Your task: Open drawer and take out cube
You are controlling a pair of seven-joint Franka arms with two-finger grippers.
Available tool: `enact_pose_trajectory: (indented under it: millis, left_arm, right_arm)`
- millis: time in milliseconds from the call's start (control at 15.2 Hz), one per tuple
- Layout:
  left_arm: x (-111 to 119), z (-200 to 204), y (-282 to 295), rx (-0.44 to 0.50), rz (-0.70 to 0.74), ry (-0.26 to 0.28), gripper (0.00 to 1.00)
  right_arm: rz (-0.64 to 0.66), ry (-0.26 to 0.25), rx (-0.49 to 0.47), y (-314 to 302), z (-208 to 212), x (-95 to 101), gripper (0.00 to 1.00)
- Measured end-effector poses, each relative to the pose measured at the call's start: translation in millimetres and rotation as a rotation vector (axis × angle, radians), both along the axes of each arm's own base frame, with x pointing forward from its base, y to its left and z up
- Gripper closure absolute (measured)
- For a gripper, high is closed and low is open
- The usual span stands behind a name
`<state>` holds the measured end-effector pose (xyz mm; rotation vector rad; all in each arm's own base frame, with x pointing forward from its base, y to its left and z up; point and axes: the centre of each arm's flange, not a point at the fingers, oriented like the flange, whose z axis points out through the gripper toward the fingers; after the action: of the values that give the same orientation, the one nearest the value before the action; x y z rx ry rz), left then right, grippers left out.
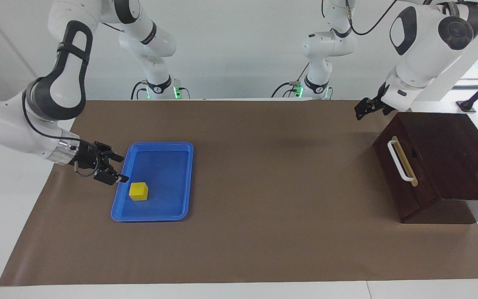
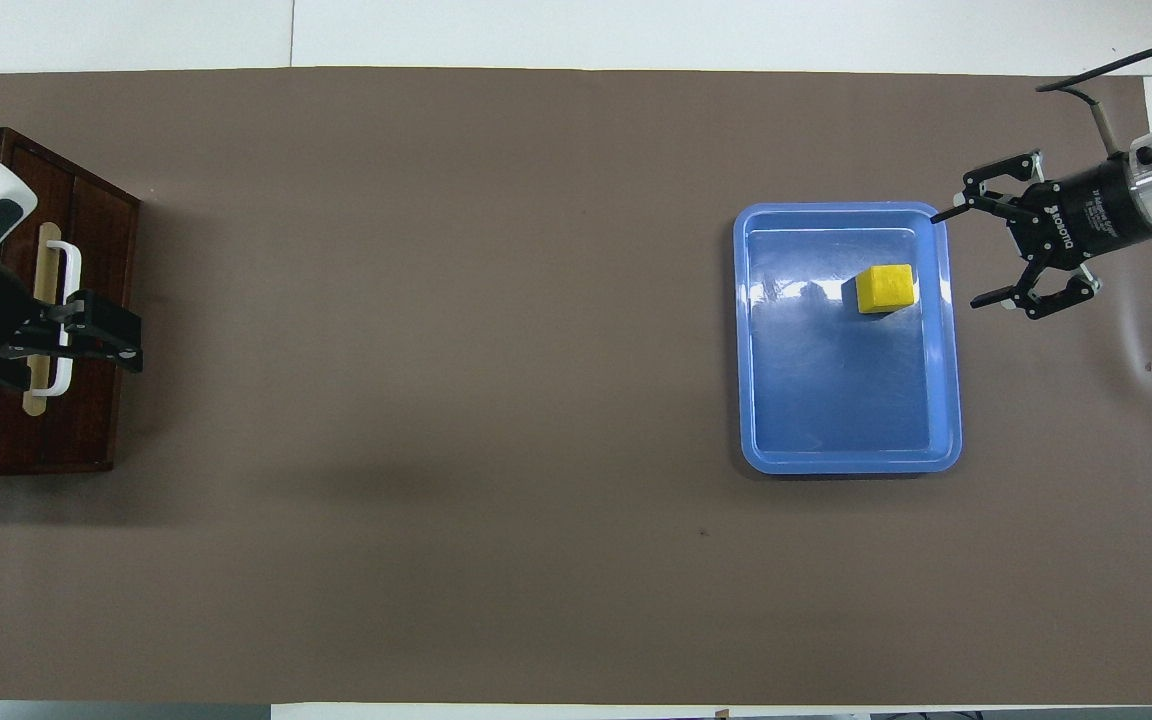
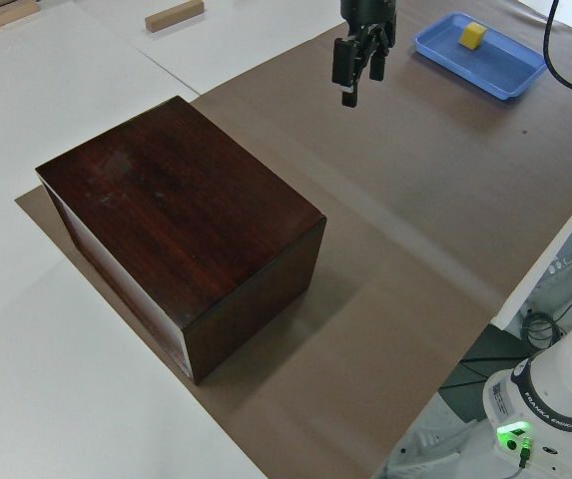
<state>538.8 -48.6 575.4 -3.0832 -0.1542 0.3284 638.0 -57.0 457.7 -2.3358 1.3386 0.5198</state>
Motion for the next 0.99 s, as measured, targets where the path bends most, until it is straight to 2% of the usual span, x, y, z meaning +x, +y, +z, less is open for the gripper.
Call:
enact_pose_trajectory:
  millis: [198,593,790,988]
  left_arm:
    - [-4.5,18.2,3.0,0.0,0.006,-0.031,0.0]
    - [-8.0,24.1,5.0,0.0,0.01,-0.038,0.0]
    - [-7.4,24.4,4.9,0.0,0.01,-0.043,0.0]
    - [-6.7,24.7,6.7,-0.001,0.013,-0.048,0.0]
  right_arm:
    - [0.136,-0.051,-0.075,36.4,63.5,-16.6,0.0]
    - [0.551,-0.213,-0.241,77.9,151.7,-66.4,0.0]
    - [0.812,-0.281,-0.331,91.0,170.0,-80.3,0.0]
    - [0.977,-0.362,-0.366,86.1,154.5,-73.6,0.0]
